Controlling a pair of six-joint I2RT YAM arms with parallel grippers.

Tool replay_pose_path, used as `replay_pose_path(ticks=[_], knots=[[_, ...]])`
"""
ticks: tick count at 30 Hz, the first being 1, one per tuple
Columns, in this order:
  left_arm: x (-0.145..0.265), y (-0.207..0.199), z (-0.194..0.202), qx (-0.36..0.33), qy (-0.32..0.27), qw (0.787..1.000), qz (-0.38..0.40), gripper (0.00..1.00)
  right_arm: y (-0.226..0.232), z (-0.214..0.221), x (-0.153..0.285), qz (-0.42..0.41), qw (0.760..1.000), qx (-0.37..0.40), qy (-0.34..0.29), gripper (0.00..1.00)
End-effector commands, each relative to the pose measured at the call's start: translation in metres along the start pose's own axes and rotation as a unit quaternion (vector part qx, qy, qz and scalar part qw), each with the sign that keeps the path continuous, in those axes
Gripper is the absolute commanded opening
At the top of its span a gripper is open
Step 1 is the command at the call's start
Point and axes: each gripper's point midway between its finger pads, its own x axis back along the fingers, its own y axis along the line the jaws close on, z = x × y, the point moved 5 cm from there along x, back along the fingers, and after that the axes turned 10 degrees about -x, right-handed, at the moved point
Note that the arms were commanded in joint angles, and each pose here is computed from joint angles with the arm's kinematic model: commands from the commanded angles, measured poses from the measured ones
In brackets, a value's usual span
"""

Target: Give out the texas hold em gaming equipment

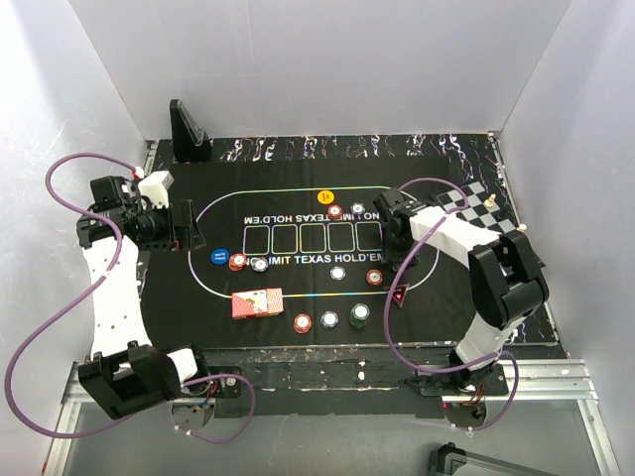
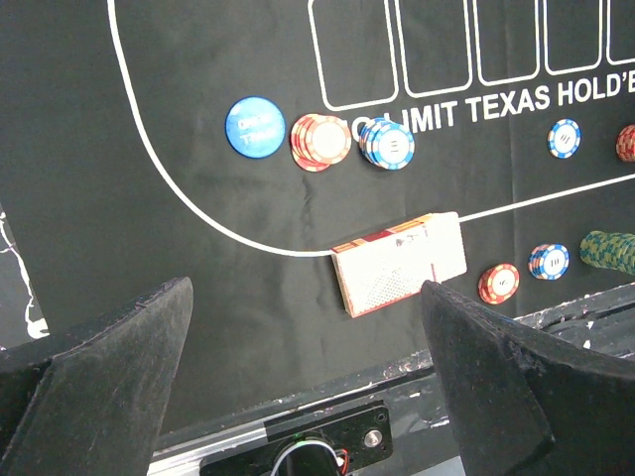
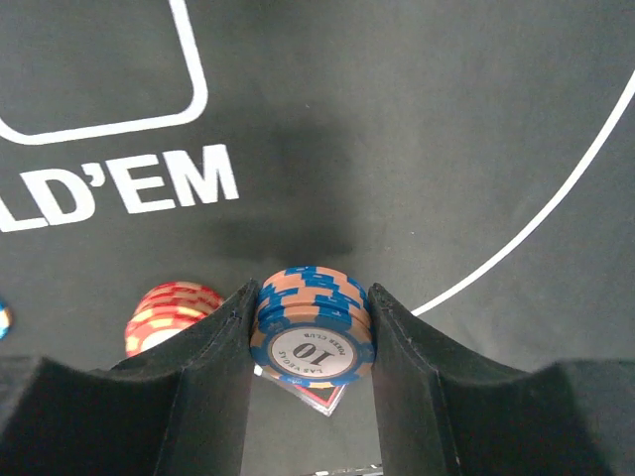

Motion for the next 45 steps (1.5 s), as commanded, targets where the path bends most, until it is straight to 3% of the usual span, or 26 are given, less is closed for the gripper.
replay_pose_path(ticks=[1,5,11,16,24,30,36,45], knots=[[0.006,-0.001,-0.002,-0.012,-0.015,1.0,-0.003,1.0,-0.008,0.003,-0.013,0.022,0.999,-0.028,-0.009,0.24],[0.004,-0.001,-0.002,-0.01,-0.012,1.0,0.0,1.0,-0.02,0.006,-0.021,0.04,0.998,-0.045,-0.003,0.27],[0.004,0.0,-0.005,-0.011,-0.014,1.0,0.001,1.0,-0.029,0.006,-0.027,0.046,0.998,-0.052,0.006,0.58],[0.003,0.0,-0.005,-0.01,-0.013,1.0,0.003,1.0,-0.026,0.003,-0.02,0.041,0.998,-0.047,0.01,0.76],[0.002,0.001,-0.004,-0.008,-0.01,1.0,0.003,1.0,-0.005,-0.03,0.041,-0.003,0.997,-0.037,-0.067,0.8],[0.001,0.001,-0.004,-0.008,-0.009,1.0,0.002,1.0,0.065,-0.032,0.067,-0.061,0.993,0.048,-0.091,0.79],[0.001,0.002,-0.004,-0.007,-0.008,1.0,0.001,1.0,0.121,-0.01,0.041,-0.063,0.991,0.105,-0.054,0.69],[0.0,0.004,-0.003,-0.01,-0.005,1.0,-0.004,1.0,0.141,0.009,0.008,-0.073,0.991,0.108,-0.014,0.64]])
